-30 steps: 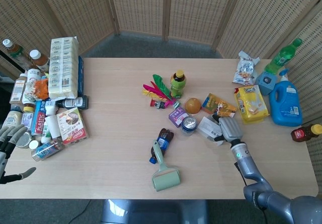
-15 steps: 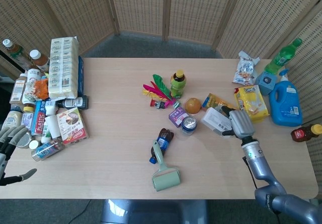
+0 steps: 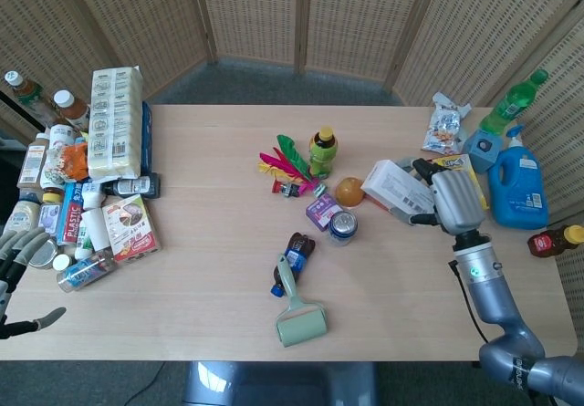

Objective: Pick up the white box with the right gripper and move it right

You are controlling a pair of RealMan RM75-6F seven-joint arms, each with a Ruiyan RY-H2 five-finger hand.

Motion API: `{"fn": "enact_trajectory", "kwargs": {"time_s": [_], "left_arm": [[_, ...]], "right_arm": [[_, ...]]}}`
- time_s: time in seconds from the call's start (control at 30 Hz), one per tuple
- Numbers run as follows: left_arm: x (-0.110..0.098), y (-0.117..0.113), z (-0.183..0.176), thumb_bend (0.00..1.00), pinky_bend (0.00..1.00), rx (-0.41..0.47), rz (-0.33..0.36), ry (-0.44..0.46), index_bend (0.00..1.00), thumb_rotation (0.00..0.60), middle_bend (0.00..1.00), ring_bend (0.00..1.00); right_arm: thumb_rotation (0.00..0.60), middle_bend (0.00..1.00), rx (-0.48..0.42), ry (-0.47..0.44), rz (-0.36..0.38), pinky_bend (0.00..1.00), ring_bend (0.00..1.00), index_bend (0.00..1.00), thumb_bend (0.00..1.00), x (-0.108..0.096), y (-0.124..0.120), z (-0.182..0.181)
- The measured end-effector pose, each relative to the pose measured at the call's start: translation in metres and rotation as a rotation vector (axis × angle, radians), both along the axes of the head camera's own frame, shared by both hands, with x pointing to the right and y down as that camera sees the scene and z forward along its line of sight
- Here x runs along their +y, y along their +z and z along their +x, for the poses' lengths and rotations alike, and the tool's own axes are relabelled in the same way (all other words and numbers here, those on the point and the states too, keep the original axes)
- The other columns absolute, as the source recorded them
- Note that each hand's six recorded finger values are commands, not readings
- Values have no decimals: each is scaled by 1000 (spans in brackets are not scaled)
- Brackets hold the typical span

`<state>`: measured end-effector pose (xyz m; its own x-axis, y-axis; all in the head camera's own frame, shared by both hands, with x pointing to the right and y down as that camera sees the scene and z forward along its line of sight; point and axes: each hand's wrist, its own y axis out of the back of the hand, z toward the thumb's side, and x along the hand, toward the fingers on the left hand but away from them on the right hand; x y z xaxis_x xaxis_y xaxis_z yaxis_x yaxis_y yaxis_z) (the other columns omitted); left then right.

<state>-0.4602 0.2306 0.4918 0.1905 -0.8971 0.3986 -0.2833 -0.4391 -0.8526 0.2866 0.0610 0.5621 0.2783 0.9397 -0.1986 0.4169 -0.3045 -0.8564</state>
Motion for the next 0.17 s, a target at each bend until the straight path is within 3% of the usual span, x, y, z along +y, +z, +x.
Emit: {"fn": "enact_trajectory", "kwargs": {"time_s": [0.17], "left_arm": [[1,0,1,0,0,2,-1,5,0,600,0,0]], "right_arm": [[600,631,-32,-16,34,664,468,440,152,-4,-31,-15]]}}
